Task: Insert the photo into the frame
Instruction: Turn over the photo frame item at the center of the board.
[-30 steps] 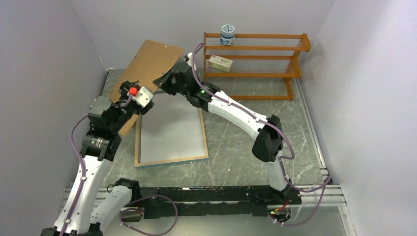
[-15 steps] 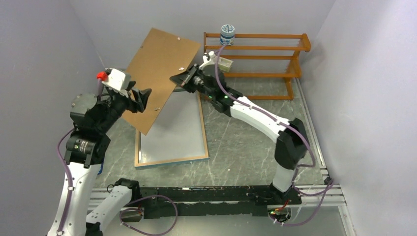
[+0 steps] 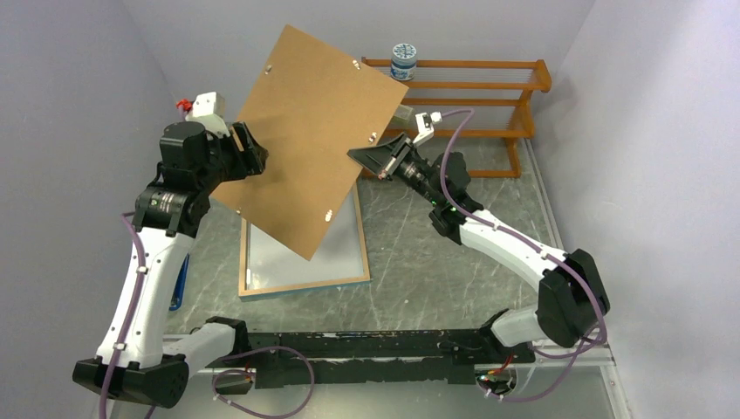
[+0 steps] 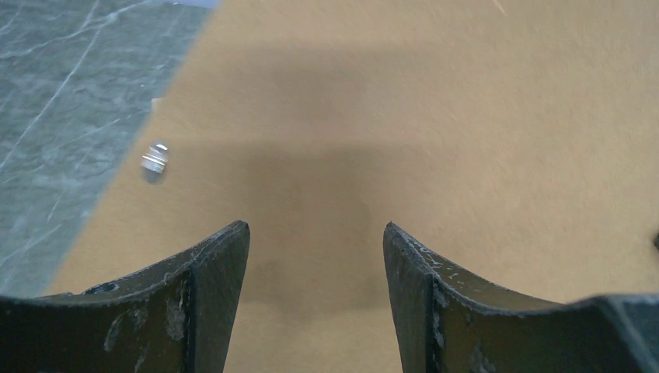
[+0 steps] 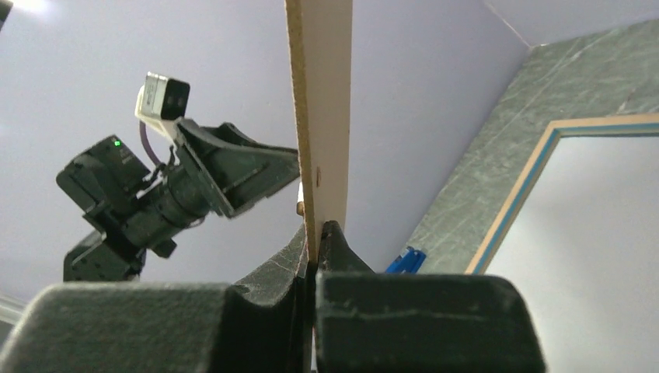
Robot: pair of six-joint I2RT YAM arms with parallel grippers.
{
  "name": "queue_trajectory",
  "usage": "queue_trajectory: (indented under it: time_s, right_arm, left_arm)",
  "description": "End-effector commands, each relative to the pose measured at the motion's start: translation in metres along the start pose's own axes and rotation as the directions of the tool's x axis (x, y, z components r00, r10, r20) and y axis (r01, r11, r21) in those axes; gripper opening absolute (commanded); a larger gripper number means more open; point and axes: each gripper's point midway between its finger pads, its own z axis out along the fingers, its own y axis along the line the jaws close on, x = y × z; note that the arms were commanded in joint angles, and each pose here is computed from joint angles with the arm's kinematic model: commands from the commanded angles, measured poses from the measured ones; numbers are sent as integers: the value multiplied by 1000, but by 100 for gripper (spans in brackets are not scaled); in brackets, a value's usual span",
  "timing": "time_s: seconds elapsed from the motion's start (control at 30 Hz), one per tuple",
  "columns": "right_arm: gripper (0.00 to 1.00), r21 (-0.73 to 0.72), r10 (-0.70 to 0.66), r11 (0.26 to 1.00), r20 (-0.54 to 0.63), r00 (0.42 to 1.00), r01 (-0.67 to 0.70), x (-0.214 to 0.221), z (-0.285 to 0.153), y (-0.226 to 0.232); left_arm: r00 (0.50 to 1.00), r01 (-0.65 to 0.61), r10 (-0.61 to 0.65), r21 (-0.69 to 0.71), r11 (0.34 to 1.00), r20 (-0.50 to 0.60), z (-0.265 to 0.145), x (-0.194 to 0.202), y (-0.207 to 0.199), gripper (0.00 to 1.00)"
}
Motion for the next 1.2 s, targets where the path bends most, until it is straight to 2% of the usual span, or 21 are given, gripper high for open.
queue_trajectory:
  time_s: [0.0, 0.13, 0.27, 0.33, 0.47, 0.6, 0.77, 0.93, 1.07, 1.17]
  right_arm:
    - [0, -239, -92, 965, 91, 992, 111, -20, -28, 69]
    - [0, -231, -76, 969, 79, 994, 92, -14, -42, 59]
    - [0, -238, -55, 969, 67, 996, 70, -12, -52, 57]
    - [0, -234, -68, 969, 39, 997, 76, -6, -54, 54]
    - [0, -183, -99, 980, -115, 988, 76, 21, -53, 32]
    - [0, -164, -59, 986, -244, 968, 19, 42, -55, 15]
    - [0, -139, -31, 990, -324, 945, -15, 55, -55, 5]
    - [0, -123, -18, 992, -336, 942, -25, 54, -59, -4]
    - [0, -157, -7, 986, -336, 942, -49, 47, -62, -8]
    - [0, -191, -4, 979, -352, 936, -68, 43, -63, -4]
  left_arm:
    - [993, 91, -85, -67, 994, 84, -14, -27, 12, 69]
    - [992, 101, -94, -85, 991, 86, -13, -26, 19, 70]
    - [994, 103, -94, -163, 981, 62, -14, -16, 38, 72]
    - [991, 125, -112, -221, 967, 69, -17, -12, 51, 77]
    - [980, 188, -159, -313, 931, 116, -20, -8, 73, 85]
    - [977, 209, -182, -326, 922, 112, -14, 0, 81, 87]
    - [970, 236, -241, -262, 936, 12, 1, 31, 75, 90]
    - [923, 342, -350, -77, 937, -161, -4, 55, 60, 92]
    - [875, 435, -408, 55, 899, -263, -6, 69, 57, 89]
    - [835, 514, -435, 195, 835, -338, -6, 78, 47, 81]
